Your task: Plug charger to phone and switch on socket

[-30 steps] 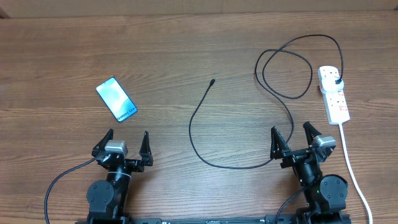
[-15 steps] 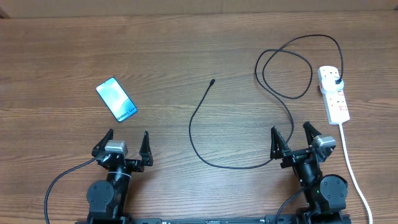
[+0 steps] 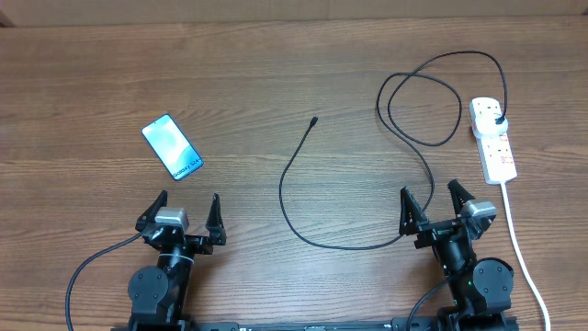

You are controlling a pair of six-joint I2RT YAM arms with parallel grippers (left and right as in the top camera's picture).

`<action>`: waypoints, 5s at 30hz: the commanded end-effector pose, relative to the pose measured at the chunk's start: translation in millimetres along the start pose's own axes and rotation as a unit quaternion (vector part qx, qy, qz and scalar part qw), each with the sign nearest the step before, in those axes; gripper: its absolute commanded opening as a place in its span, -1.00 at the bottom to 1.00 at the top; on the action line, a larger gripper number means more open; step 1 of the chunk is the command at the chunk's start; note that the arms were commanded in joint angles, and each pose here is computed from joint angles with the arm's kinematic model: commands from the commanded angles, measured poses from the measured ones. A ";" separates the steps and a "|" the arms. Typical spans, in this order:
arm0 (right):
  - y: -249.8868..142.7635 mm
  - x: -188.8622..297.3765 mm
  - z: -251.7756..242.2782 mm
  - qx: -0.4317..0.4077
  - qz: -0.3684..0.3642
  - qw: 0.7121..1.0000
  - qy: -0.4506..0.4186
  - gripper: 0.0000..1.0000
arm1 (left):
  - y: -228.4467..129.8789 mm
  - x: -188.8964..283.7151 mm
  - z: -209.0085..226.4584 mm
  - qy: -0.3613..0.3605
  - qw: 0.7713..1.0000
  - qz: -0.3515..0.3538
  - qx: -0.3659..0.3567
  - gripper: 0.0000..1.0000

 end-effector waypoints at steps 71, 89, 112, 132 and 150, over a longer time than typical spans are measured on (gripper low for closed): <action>95.1 36.4 4.9 0.010 -0.073 0.997 0.004 1.00 | 119.8 3.7 -38.8 0.015 0.999 0.029 0.018 0.99; 158.2 41.1 5.5 0.003 -0.015 1.000 0.005 1.00 | 197.1 -49.7 -66.5 0.029 0.977 0.212 -0.015 0.99; 197.6 -47.2 4.7 -0.068 0.336 0.936 0.074 1.00 | 170.6 -99.1 -65.1 0.015 0.923 0.384 0.032 0.99; 152.9 -106.6 11.5 -0.144 0.452 0.865 0.162 1.00 | 188.0 -157.0 -42.7 0.155 0.914 0.356 0.116 0.86; 151.3 -104.2 11.7 -0.146 0.461 0.860 0.160 1.00 | 144.3 -224.5 55.0 0.380 0.774 0.457 0.218 1.00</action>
Point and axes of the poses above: each gripper's point midway between its finger pads, its own x axis back along the fingers, its own z axis along the line the jaws close on, y = z × x, the point moved 10 cm from there along x, back along the fingers, and after that the axes turned 13 degrees about x, right-handed, at the moved point
